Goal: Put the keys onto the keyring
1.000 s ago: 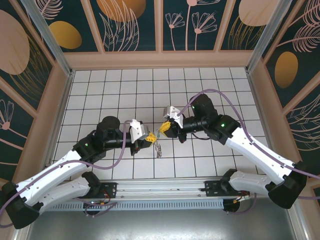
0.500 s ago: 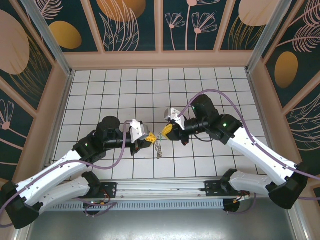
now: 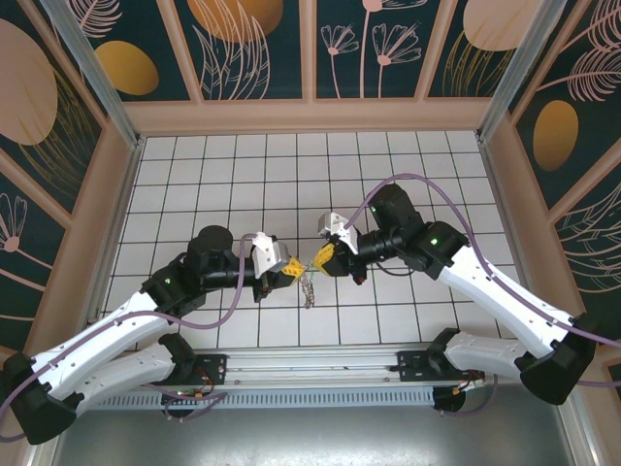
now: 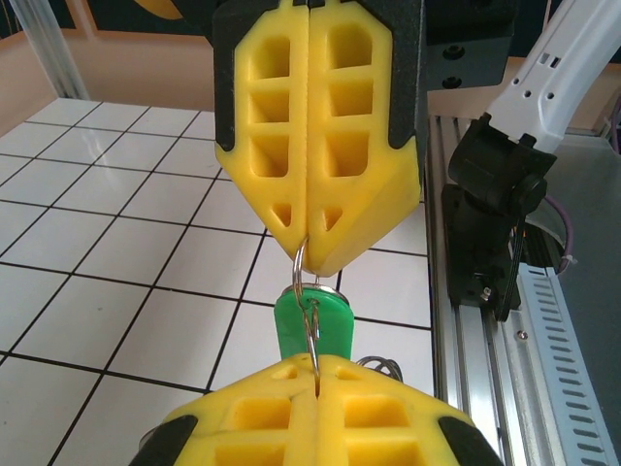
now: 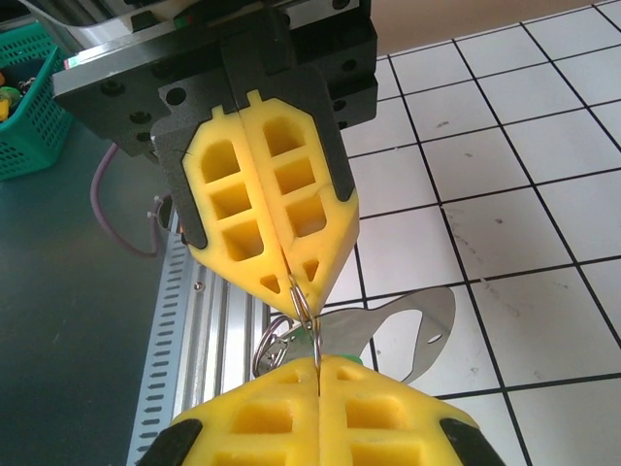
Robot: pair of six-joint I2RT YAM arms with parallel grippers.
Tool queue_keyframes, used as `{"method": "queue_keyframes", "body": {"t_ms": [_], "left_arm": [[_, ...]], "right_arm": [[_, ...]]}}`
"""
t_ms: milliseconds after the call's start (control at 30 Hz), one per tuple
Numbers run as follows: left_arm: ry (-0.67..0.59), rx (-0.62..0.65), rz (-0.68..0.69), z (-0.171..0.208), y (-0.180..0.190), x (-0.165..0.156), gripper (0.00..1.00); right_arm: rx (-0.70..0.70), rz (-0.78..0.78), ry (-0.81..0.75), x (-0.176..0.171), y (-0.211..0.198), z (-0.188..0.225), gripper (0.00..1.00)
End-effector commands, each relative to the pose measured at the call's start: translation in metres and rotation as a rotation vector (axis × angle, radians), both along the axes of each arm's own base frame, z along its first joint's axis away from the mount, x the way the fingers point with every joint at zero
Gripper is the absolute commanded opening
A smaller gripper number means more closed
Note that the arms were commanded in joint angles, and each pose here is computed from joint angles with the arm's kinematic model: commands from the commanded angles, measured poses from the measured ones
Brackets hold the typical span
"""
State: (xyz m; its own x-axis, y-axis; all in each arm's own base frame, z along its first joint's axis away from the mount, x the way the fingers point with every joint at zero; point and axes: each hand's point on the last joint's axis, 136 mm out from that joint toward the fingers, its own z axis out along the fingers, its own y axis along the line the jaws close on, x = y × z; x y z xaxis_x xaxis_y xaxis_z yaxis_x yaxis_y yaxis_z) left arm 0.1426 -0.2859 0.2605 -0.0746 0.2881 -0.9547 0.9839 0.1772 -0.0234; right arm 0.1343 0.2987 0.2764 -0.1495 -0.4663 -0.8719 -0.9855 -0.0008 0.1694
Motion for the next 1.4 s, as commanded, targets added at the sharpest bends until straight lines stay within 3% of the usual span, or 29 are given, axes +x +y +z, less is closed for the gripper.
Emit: {"method": "queue_keyframes", "body": {"t_ms": [0,1367], "left_arm": [[-0.055,-0.052,-0.039,0.023,-0.001,-0.007,0.00],[-0.046,-0.075,-0.083,0.028,-0.002,-0.015,0.00]], "right_arm": [[0.024,0.046,-0.010,-0.010,0.000,0.011,0.00],[0.047,0.118,-0.015,-0.026,-0.001,0.011,0.00]]}}
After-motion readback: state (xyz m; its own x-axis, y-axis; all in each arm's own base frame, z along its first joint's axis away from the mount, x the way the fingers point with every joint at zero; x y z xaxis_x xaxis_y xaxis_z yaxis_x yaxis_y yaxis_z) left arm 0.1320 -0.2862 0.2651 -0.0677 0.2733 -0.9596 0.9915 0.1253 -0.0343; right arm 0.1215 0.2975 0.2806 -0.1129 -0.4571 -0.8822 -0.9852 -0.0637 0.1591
